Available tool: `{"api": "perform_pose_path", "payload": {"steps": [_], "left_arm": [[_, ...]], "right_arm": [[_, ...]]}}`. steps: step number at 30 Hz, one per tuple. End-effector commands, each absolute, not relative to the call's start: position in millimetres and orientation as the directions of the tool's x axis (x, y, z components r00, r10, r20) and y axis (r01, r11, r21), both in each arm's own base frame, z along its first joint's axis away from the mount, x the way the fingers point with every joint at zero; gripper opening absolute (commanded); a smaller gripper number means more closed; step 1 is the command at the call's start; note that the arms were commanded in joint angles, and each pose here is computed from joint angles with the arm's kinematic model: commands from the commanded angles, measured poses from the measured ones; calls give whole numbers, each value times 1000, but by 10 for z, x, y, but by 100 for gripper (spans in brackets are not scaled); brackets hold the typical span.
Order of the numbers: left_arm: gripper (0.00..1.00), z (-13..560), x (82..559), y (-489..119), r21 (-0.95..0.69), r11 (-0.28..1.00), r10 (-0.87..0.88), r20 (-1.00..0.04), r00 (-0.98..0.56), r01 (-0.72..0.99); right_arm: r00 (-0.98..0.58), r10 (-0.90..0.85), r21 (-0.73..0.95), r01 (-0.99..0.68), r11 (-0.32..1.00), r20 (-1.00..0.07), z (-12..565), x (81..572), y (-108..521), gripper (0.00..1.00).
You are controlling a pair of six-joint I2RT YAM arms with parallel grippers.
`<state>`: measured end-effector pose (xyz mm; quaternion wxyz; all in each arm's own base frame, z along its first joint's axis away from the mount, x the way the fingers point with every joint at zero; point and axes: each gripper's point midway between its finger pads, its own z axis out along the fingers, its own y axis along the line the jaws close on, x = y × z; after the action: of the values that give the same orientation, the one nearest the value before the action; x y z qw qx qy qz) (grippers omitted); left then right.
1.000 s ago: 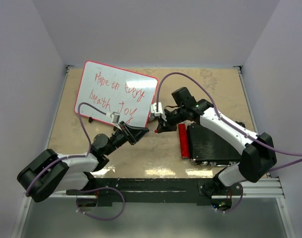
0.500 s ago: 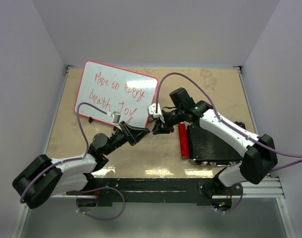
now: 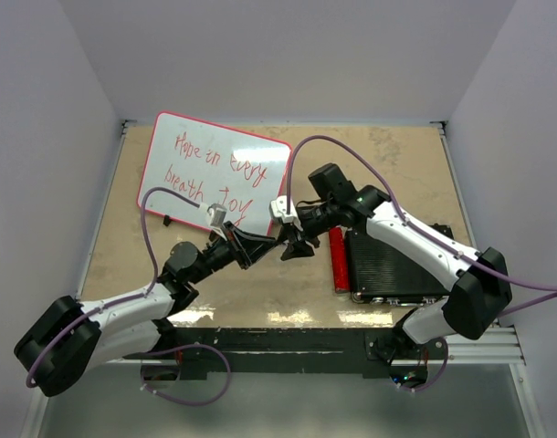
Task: Write a sentence on the whiteboard
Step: Close the whiteboard marker at the center of the board.
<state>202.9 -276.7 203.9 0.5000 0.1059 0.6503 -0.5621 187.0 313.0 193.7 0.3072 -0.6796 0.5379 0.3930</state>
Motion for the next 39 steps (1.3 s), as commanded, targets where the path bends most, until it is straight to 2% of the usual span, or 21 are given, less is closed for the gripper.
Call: {"api": "perform_pose_path", "payload": {"steps": [1, 13, 24, 30, 34, 39], "left_arm": [[0, 2149, 2083, -2756, -581, 368, -413, -802, -432, 726], [0, 2154, 2042, -2735, -553, 366, -385, -822, -420, 749], [0, 2199, 2013, -2738, -546, 350, -384, -825, -416, 761], [0, 2223, 2028, -2717, -542, 354, -390, -826, -406, 762], [0, 2234, 2033, -2723, -538, 348, -391, -828, -403, 768], [0, 2212, 2010, -2738, -535, 339, -381, -830, -407, 774]], "right_arm": [[178, -421, -54, -955, -291, -889, 2305, 1788, 3162, 52], [104, -513, 42, -964, -263, -852, 1967, 1882, 2850, 57], [45, -555, 94, -971, -219, -831, 1668, 1954, 2862, 54], [19, -572, 131, -966, -221, -820, 1528, 1939, 2858, 43], [8, -573, 153, -961, -232, -820, 1513, 1890, 2846, 25], [15, -562, 151, -957, -246, -827, 1551, 1867, 2852, 17]]}}
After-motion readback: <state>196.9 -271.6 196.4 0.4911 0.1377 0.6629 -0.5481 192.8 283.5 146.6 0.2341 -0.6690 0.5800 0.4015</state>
